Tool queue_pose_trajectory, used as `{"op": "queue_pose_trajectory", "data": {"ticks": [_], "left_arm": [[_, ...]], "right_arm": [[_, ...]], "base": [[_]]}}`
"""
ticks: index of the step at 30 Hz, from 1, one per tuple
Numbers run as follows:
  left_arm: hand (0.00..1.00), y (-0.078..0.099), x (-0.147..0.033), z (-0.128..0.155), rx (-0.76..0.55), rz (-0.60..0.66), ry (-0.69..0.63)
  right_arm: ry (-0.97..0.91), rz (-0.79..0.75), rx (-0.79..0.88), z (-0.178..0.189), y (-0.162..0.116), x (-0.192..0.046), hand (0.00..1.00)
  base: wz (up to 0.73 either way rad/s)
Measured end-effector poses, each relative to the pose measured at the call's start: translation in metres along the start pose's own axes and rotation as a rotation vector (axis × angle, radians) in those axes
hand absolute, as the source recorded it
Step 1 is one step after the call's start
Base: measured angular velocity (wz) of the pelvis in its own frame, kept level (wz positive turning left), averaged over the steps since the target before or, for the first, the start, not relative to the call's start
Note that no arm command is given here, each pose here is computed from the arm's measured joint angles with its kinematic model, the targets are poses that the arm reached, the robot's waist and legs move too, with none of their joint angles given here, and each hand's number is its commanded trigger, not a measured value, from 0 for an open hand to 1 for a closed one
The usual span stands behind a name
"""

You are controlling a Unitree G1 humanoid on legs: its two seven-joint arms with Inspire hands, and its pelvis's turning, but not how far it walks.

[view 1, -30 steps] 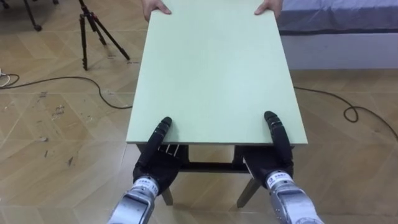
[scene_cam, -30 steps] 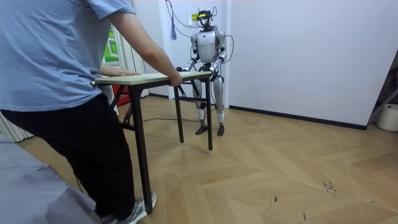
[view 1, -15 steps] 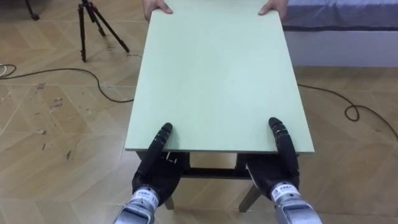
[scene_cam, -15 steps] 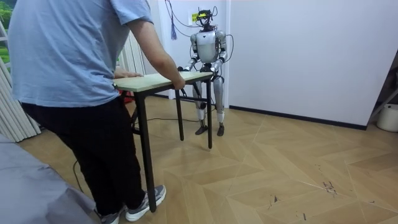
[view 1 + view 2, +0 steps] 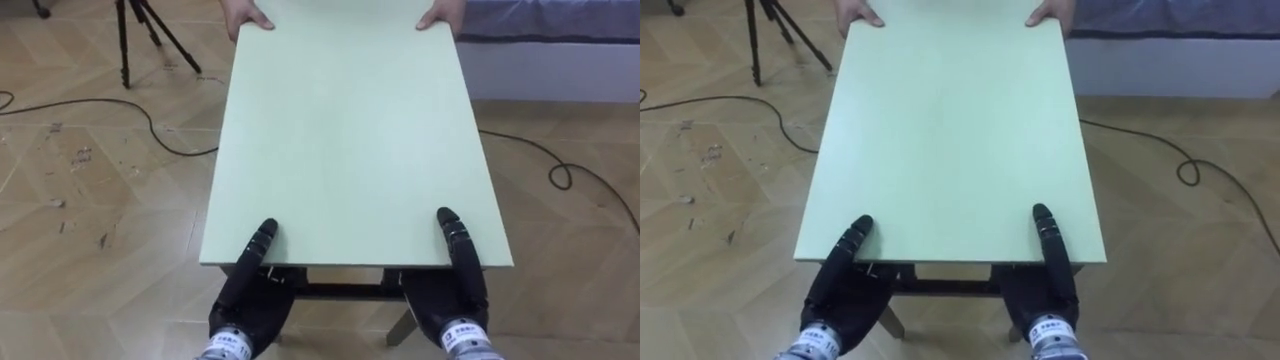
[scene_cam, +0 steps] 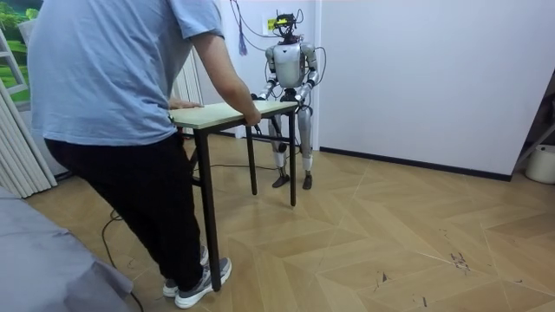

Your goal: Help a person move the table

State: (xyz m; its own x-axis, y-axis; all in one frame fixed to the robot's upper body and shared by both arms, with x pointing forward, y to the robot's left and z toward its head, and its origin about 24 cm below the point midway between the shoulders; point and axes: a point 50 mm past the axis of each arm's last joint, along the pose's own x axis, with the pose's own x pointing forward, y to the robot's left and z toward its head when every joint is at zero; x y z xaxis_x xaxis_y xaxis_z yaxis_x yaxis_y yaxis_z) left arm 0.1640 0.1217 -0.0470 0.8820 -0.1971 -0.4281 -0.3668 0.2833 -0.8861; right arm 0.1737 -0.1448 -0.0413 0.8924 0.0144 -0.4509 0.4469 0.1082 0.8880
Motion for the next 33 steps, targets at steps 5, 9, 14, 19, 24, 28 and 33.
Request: {"op": "queue_pose_trajectory", "data": {"ticks": [5, 9, 14, 19, 24, 28, 33], "left_arm": [[1.0, 0.003, -0.003, -0.001, -0.003, -0.003, -0.003], [1.0, 0.005, -0.006, -0.002, -0.006, -0.007, -0.011], [1.0, 0.003, -0.007, -0.006, -0.025, -0.017, -0.011], [1.0, 0.007, -0.011, -0.008, -0.056, -0.016, -0.005], [1.0, -0.004, -0.005, -0.008, -0.028, -0.057, 0.021], [1.0, -0.008, 0.0, -0.007, -0.012, -0.086, 0.014], [1.0, -0.004, 0.0, -0.011, -0.028, -0.077, 0.036]], "right_arm": [[0.004, -0.001, 0.006, -0.001, -0.003, -0.003, 1.0], [0.011, 0.003, 0.003, -0.001, -0.005, -0.004, 1.0], [-0.004, 0.018, -0.008, 0.0, -0.005, -0.005, 1.0], [0.003, 0.048, -0.06, 0.003, -0.003, -0.005, 1.0], [-0.022, 0.075, -0.046, 0.009, -0.002, -0.005, 1.0], [-0.033, 0.1, -0.036, 0.008, -0.001, -0.004, 1.0], [-0.036, 0.123, -0.073, 0.013, -0.003, -0.006, 1.0]], "base": [[-0.02], [-0.08], [0.03], [0.14], [0.37], [-0.01], [0.14]]}}
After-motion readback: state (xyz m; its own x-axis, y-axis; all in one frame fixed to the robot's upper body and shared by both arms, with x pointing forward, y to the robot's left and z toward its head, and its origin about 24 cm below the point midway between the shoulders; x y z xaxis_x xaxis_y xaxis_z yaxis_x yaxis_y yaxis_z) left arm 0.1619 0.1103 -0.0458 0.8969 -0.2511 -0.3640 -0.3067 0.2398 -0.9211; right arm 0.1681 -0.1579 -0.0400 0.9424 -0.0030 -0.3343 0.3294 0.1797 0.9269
